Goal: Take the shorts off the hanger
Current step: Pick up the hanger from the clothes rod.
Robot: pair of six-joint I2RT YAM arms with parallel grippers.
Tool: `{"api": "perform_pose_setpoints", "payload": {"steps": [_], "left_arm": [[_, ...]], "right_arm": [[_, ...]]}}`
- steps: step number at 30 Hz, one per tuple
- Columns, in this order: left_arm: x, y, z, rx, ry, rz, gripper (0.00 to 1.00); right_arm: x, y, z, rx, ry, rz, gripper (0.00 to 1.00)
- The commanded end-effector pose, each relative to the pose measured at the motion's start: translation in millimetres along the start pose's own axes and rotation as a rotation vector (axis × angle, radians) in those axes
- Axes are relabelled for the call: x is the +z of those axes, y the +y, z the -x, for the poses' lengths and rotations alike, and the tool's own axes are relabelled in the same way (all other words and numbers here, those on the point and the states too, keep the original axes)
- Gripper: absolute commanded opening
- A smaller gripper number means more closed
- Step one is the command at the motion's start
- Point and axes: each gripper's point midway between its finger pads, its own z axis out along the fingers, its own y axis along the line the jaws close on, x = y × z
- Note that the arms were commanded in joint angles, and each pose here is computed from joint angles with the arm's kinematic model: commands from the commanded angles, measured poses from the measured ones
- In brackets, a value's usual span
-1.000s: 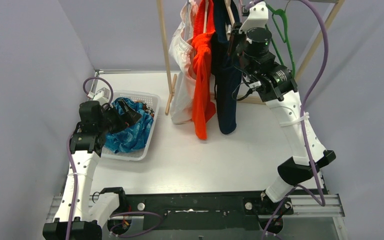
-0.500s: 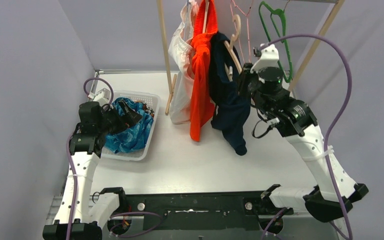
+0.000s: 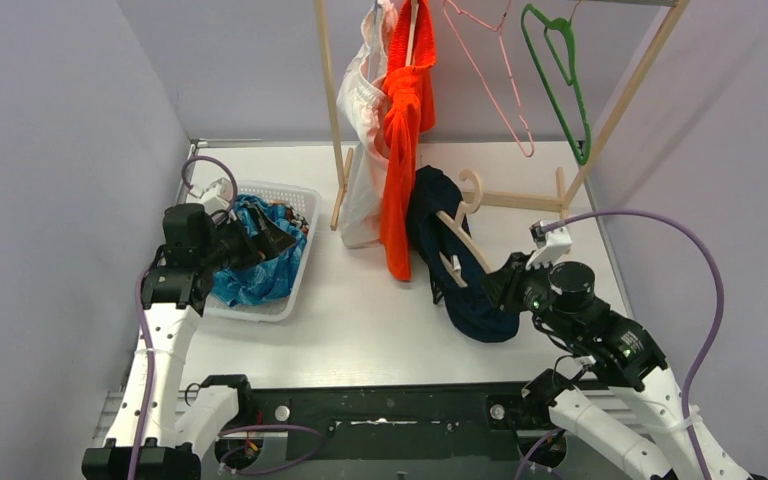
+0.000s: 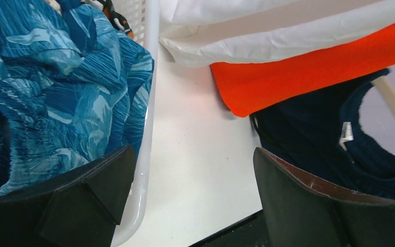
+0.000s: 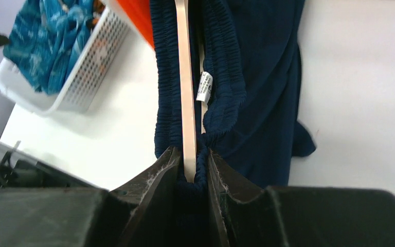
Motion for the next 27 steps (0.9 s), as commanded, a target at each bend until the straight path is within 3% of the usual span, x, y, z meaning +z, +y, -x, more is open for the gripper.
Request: {"api": "perform_pose_setpoints", "payload": {"steps": [1, 12, 23, 27], "left_arm": [[-3.9, -19.7, -3.9, 0.068, 0.010, -0.066, 0.85], [12.9, -64.0, -35.2, 0.165, 0.077, -0.141, 0.85], [-3.4, -96.9, -23.0, 0.204, -0.009, -0.220, 0.85], [-15.1, -112.3, -14.4, 0.223, -0.044, -0.274, 0.84]], "right_arm": [[-12.7, 30.9, -14.1, 0.129, 0.038, 0.174, 0.00], [-41.5, 52.0, -35.2, 0.098, 0.178, 0.314, 0.00], [-89.0, 95.0, 2.8, -0.028, 0.034, 0.601, 0.00], [-80.1, 106.7, -3.2, -0.097, 0.073, 0.680, 0.00]]}}
